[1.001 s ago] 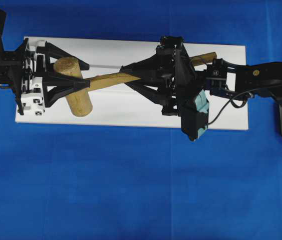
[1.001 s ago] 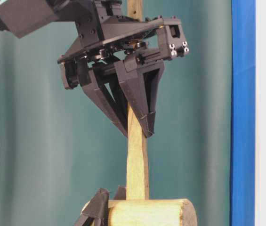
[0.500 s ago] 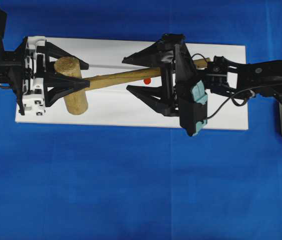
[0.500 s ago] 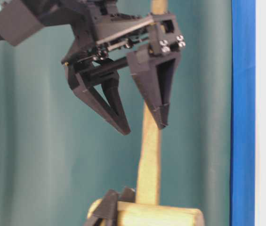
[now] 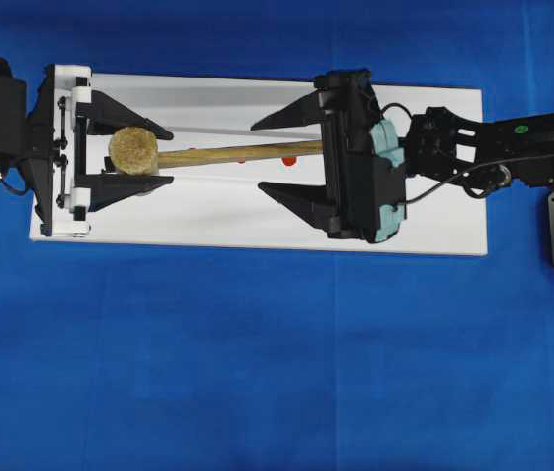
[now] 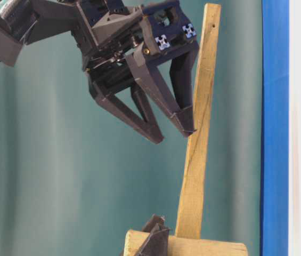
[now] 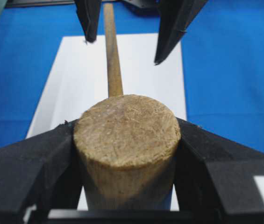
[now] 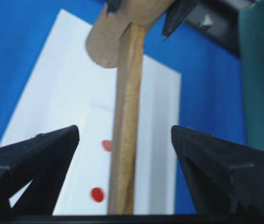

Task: Hit the mark with a hammer.
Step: 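Open the right gripper, slide it toward the handle end, close again, then open the left gripper to release the mallet head and withdraw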

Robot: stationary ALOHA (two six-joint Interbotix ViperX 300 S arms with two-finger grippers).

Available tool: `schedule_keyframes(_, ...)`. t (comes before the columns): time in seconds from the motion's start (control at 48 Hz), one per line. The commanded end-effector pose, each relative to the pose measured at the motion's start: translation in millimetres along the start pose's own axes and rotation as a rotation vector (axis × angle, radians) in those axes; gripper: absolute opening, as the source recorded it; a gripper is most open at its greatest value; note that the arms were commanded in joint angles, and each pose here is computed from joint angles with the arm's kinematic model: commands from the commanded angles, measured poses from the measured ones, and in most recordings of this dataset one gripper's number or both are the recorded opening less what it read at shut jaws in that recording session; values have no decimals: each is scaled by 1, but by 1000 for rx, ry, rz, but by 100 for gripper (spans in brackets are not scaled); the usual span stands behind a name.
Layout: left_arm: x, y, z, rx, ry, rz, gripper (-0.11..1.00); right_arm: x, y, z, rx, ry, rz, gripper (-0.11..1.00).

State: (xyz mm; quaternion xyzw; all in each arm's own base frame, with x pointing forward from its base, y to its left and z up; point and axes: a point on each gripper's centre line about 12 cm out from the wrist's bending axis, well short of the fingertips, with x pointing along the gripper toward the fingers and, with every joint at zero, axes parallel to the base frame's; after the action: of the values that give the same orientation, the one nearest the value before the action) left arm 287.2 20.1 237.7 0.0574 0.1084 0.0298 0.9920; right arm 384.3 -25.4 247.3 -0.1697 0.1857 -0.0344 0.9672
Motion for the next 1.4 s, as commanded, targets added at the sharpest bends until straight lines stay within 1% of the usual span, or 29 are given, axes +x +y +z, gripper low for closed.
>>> schedule_keyframes(0.0,0,1,14,6,-43,3,45,-2,-4,12,32,-27,-5,95)
schedule_keyframes(0.083,0,1,14,5,-45,3,45,2,-3,7,56,-10,-5,95)
schedule_keyframes(0.188,0,-2,14,10,-46,-8,45,15,-2,-9,101,35,-10,95)
schedule_keyframes(0.271,0,-5,15,13,-47,-16,45,22,-1,-18,121,59,-14,95)
schedule_keyframes(0.5,-1,-5,14,13,-47,-17,45,25,-1,-19,131,58,-24,94)
schedule_keyframes(0.605,-1,-5,14,12,-47,-19,45,25,-1,-19,129,56,-24,90)
schedule_keyframes(0.667,-1,-5,14,12,-47,-19,45,25,-2,-18,131,55,-25,84)
schedule_keyframes(0.709,-1,-5,15,9,-49,-18,45,25,-2,-18,131,55,-25,76)
schedule_keyframes(0.771,0,-5,15,7,-47,-19,45,25,-2,-16,132,50,-27,62)
schedule_keyframes(0.813,0,-5,15,6,-46,-19,45,26,-2,-16,132,50,-26,48)
schedule_keyframes(0.896,1,-5,14,6,-45,-18,45,26,-3,-15,129,47,-29,24)
schedule_keyframes(0.938,1,-5,15,11,-46,-19,45,27,-3,-15,129,45,-31,14)
schedule_keyframes(1.001,1,-5,14,13,-44,-18,45,26,-4,-14,129,40,-35,4)
schedule_keyframes(1.105,1,-4,15,5,-48,-15,45,26,-4,-15,130,40,-39,3)
schedule_keyframes(1.376,1,-6,15,26,-46,-20,45,27,-5,-14,143,30,-49,3)
